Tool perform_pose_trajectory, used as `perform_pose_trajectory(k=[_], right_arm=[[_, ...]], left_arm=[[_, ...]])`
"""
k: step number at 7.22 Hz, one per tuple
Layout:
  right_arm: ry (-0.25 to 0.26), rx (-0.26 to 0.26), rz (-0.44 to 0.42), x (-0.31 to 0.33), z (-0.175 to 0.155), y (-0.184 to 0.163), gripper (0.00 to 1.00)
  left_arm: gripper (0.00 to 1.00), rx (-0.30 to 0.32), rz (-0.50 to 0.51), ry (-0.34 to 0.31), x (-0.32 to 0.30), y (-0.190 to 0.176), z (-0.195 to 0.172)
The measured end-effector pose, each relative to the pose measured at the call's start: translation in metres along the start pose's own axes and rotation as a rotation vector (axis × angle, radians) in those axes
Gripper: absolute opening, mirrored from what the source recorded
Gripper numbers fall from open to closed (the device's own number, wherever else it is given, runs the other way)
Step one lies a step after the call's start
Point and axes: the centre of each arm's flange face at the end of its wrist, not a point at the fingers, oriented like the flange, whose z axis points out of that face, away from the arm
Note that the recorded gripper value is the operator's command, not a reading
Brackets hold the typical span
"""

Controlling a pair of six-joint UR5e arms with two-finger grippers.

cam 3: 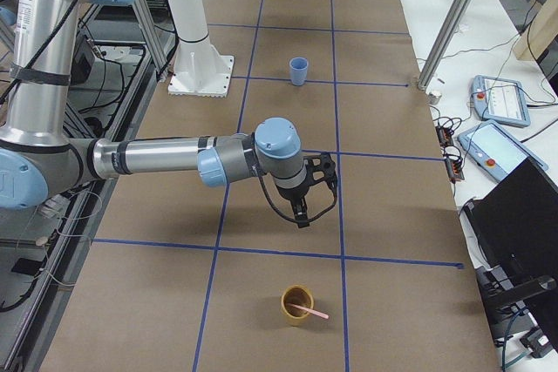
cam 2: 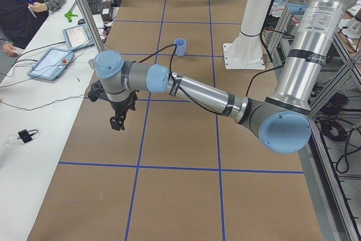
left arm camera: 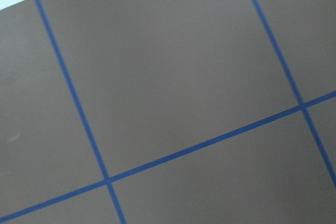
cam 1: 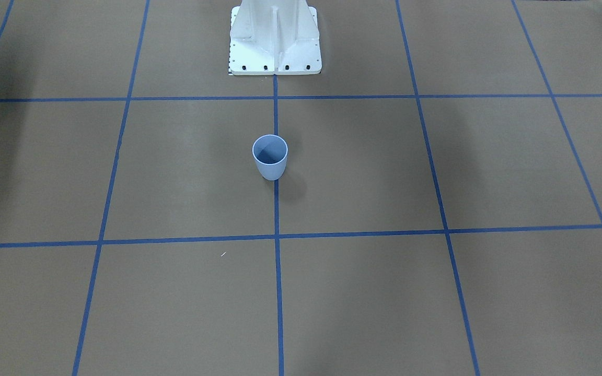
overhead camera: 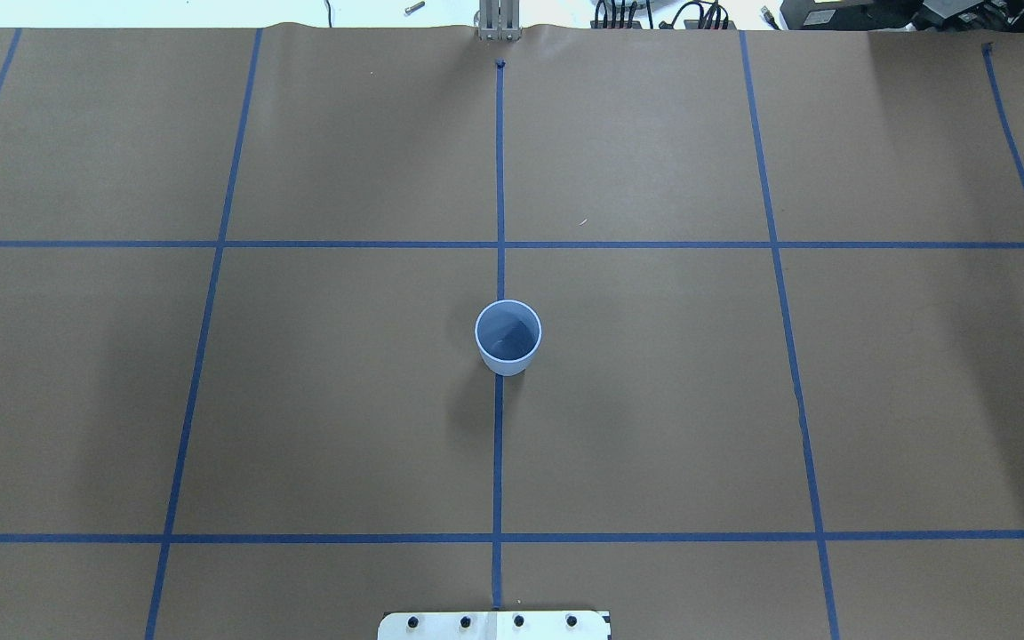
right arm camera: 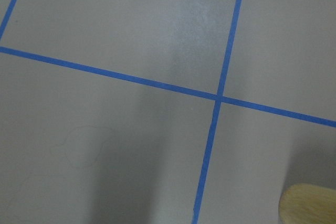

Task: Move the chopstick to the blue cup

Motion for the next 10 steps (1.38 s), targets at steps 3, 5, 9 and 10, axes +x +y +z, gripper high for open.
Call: perform_pose_trajectory(k=[3, 5, 9, 10], right_arm=[[0.018, -0.028, -0.019, 0.049, 0.010, 0.034, 1.00], [0.037, -0.040, 0.010, 0.084, 0.019, 0.047, 0.99], [0.086, 0.075, 0.222, 0.163, 0.036, 0.021, 0.97], [0.103, 0.119, 0.270, 0.179, 0.049, 0.028, 0.95]], left_arm=[[0.98, 0.034, -0.015, 0.000, -0.057, 0.074, 0.042], [0.98, 0.037, -0.013, 0.000, -0.063, 0.093, 0.052], [0.98, 0.041, -0.004, -0.001, -0.062, 0.099, 0.052], [0.98, 0.041, -0.004, -0.001, -0.062, 0.099, 0.051]])
